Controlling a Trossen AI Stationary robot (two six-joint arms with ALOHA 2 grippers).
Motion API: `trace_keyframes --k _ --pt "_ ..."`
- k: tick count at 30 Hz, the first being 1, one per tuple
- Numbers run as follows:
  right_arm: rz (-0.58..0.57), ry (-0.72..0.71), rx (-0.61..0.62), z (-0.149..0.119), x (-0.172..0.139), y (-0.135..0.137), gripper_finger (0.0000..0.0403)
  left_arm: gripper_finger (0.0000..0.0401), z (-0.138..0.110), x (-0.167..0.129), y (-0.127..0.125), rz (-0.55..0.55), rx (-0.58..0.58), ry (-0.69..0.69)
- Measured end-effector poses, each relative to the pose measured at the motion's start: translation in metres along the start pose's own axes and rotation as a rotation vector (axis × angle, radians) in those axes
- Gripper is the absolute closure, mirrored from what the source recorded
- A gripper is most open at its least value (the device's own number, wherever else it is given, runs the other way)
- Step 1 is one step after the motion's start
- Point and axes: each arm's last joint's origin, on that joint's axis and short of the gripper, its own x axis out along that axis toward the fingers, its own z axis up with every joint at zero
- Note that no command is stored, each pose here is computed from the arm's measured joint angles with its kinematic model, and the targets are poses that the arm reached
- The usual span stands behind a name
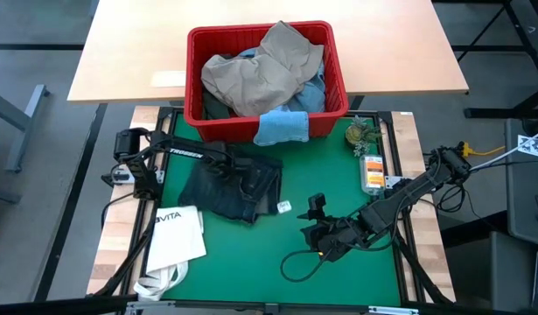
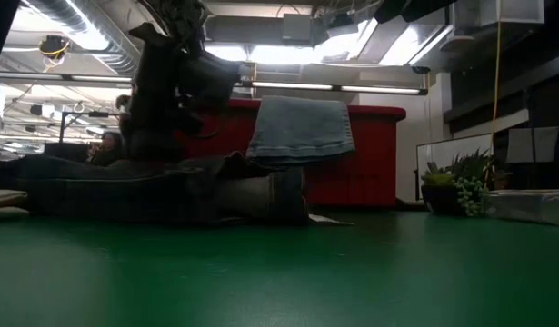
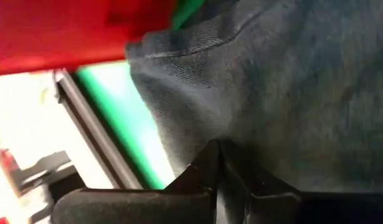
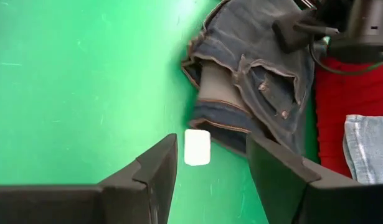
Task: Fold Laundry from Bin
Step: Fold the dark blue pants
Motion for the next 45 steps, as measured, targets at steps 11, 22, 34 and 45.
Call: trace_keyframes --k 11,22,34,45 --pt "0.000 0.001 -0.001 0.000 0.000 0.000 0.0212 0.0399 -0.016 -0.002 0.015 0.149 0.046 0.140" --pt "-0.184 0.021 0.069 0.001 0.016 -0.028 0.0212 0.0399 -0.032 -0.026 0.020 0.103 0.075 0.018" --pt "-0.227 -0.005 0.068 0.001 0.089 -0.100 0.0212 0.0399 -0.060 -0.071 0.020 -0.215 0.009 -0.271" --pt "-0.206 0.157 0.163 -0.046 0.172 -0.150 0.0212 0.0399 -0.072 -0.058 -0.010 -0.264 0.008 -0.349"
